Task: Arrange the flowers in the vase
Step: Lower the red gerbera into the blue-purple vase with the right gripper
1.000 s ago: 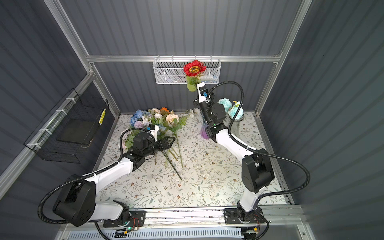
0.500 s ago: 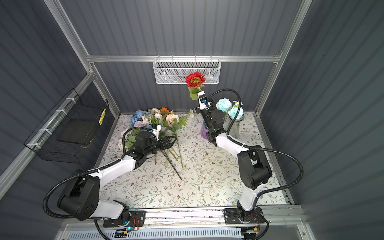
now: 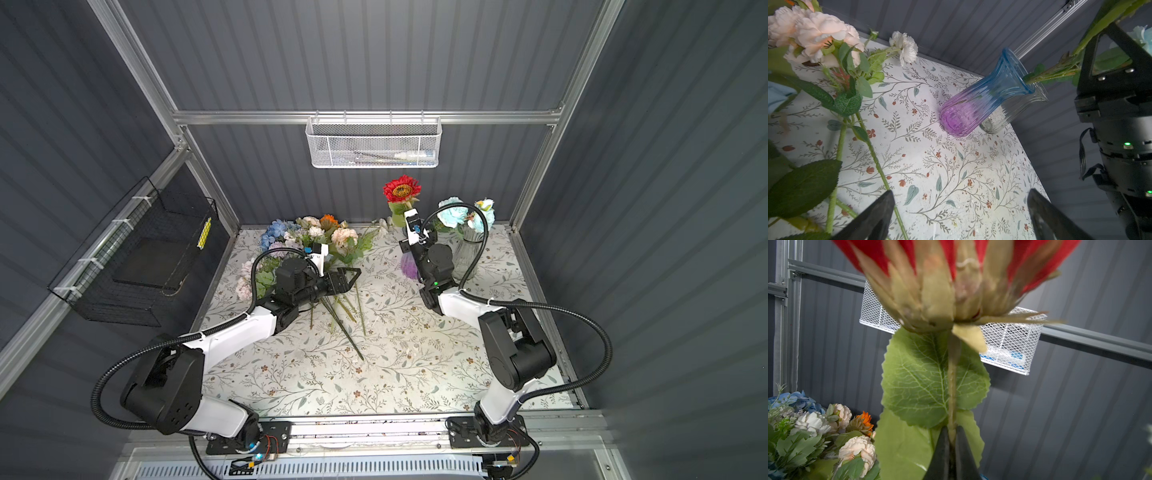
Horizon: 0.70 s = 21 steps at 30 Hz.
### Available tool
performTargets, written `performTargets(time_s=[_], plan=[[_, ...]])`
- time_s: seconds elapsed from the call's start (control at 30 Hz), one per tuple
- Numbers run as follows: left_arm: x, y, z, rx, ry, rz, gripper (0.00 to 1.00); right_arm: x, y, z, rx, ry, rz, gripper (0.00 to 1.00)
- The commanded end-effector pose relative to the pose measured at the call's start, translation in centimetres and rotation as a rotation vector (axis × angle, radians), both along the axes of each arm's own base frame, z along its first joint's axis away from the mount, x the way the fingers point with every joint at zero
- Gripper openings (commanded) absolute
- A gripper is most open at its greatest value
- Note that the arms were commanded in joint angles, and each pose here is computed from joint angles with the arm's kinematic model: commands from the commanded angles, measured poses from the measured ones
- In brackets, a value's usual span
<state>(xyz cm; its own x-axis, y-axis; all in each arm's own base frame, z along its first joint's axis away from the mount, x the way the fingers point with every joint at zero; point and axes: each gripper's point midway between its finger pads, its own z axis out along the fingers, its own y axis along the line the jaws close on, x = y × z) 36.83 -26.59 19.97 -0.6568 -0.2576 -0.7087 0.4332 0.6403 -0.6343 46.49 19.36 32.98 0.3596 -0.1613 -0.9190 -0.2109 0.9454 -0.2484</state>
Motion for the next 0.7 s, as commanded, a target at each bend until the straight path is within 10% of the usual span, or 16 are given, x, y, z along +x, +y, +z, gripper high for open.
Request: performTargets(time_s=[0.0,0.67], plan=[[0.3,-1.0,1.3,-0.024,-0.025,-0.025,1.00,-0.7,-1.4,0.2,0.043,-0.016,-0.043,0.05],[-0.3,-1.5,1.8,-0.024,-0.036,-0.034,1.00,-2.6,-3.3,-4.8,0.066,0.108,-0.074,0.25]])
